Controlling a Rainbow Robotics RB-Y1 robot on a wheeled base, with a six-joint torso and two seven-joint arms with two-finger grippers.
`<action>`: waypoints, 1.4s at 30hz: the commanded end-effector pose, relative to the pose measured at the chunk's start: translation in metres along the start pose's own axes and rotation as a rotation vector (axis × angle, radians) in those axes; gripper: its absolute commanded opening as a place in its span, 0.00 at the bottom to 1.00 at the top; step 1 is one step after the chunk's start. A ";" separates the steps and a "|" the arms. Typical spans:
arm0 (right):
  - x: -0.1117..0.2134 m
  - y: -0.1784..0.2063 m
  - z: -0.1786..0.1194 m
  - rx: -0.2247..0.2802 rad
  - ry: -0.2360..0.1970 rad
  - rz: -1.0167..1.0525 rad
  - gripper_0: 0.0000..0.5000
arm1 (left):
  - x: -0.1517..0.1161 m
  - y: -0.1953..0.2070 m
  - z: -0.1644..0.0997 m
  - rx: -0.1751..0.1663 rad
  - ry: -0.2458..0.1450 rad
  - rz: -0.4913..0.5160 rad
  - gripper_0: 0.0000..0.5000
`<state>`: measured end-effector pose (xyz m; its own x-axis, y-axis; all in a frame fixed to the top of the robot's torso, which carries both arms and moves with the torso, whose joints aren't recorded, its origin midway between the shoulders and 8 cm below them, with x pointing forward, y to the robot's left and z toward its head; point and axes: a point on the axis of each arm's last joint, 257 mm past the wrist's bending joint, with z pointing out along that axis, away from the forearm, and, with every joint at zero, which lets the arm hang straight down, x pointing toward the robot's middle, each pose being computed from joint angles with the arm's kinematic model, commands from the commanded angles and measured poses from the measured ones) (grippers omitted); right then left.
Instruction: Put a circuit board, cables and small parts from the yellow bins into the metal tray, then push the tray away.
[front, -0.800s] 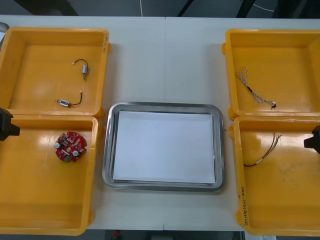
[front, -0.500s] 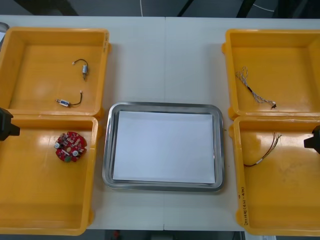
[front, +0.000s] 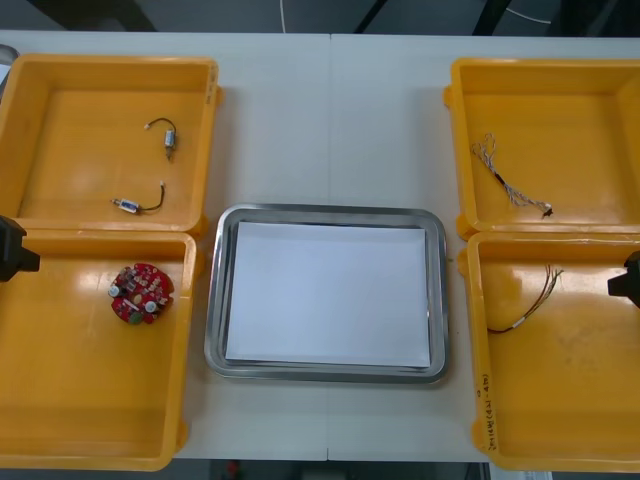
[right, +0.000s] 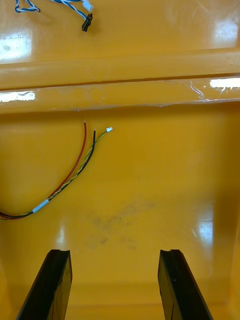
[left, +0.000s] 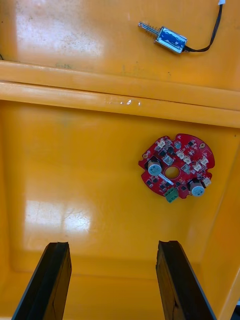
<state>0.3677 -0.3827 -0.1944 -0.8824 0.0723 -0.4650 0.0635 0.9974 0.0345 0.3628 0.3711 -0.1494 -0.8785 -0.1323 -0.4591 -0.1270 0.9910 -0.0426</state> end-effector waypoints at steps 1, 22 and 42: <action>-0.003 0.008 -0.001 -0.009 -0.009 0.003 1.00 | 0.003 0.009 -0.005 -0.026 0.003 0.044 1.00; -0.003 0.008 -0.001 -0.009 -0.009 0.003 1.00 | 0.003 0.009 -0.005 -0.026 0.003 0.044 1.00; -0.003 0.008 -0.001 -0.009 -0.009 0.003 1.00 | 0.003 0.009 -0.005 -0.026 0.003 0.044 1.00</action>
<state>0.3677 -0.3827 -0.1944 -0.8824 0.0723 -0.4650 0.0635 0.9974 0.0345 0.3628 0.3711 -0.1494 -0.8785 -0.1323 -0.4591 -0.1270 0.9910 -0.0426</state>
